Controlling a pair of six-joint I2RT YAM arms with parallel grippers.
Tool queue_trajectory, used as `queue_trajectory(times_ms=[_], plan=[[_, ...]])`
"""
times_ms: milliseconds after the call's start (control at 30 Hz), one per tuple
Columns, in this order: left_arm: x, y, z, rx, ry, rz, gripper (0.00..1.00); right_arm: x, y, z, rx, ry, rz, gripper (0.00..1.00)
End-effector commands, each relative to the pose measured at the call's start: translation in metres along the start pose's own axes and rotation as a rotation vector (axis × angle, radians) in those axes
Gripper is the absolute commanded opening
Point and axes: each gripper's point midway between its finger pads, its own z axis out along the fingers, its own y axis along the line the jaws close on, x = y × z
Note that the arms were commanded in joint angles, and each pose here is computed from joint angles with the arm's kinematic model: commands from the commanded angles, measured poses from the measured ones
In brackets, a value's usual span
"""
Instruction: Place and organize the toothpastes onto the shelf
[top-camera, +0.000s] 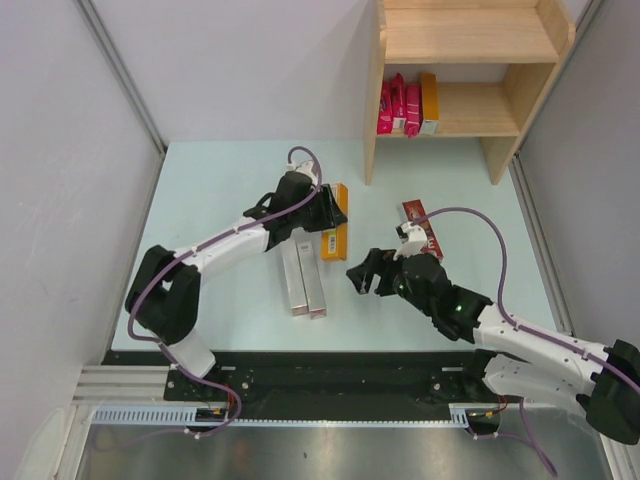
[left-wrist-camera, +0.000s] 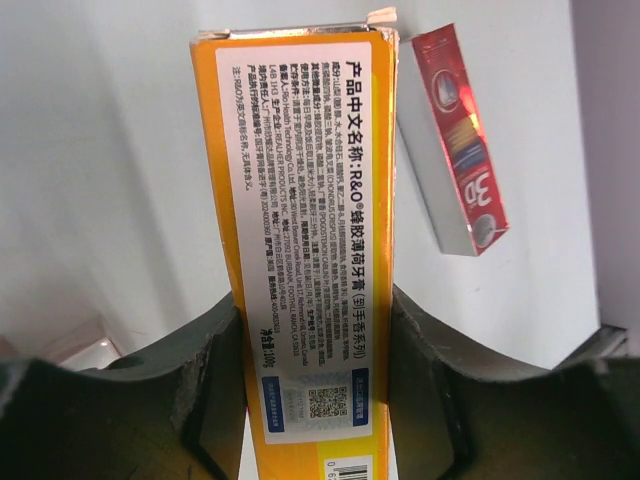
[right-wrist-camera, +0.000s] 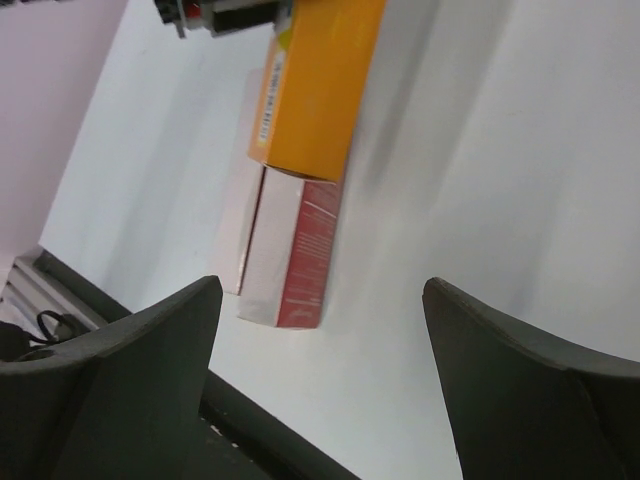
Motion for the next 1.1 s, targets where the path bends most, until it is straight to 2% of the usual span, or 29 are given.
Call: queue_trajectory(times_ms=[0, 300, 667, 833, 1033, 1067], plan=[[-0.037, -0.042, -0.028, 0.174, -0.155, -0.104, 0.41, -0.026, 0.027, 0.006, -0.053, -0.143, 0.06, 0.87], [-0.043, -0.057, -0.046, 0.243, -0.178, -0.116, 0.41, -0.031, 0.034, 0.027, -0.058, -0.19, 0.118, 0.83], [-0.038, -0.064, -0.046, 0.292, -0.159, -0.12, 0.41, -0.055, 0.032, 0.039, -0.051, -0.272, 0.166, 0.78], [-0.04, -0.068, -0.048, 0.315, -0.167, -0.124, 0.41, -0.049, 0.024, 0.059, -0.019, -0.22, 0.154, 0.76], [-0.036, -0.071, -0.043, 0.34, -0.147, -0.13, 0.41, -0.053, 0.025, 0.066, -0.032, -0.241, 0.168, 0.67], [-0.035, -0.072, -0.044, 0.349, -0.142, -0.13, 0.41, -0.053, 0.025, 0.067, -0.032, -0.24, 0.17, 0.63]])
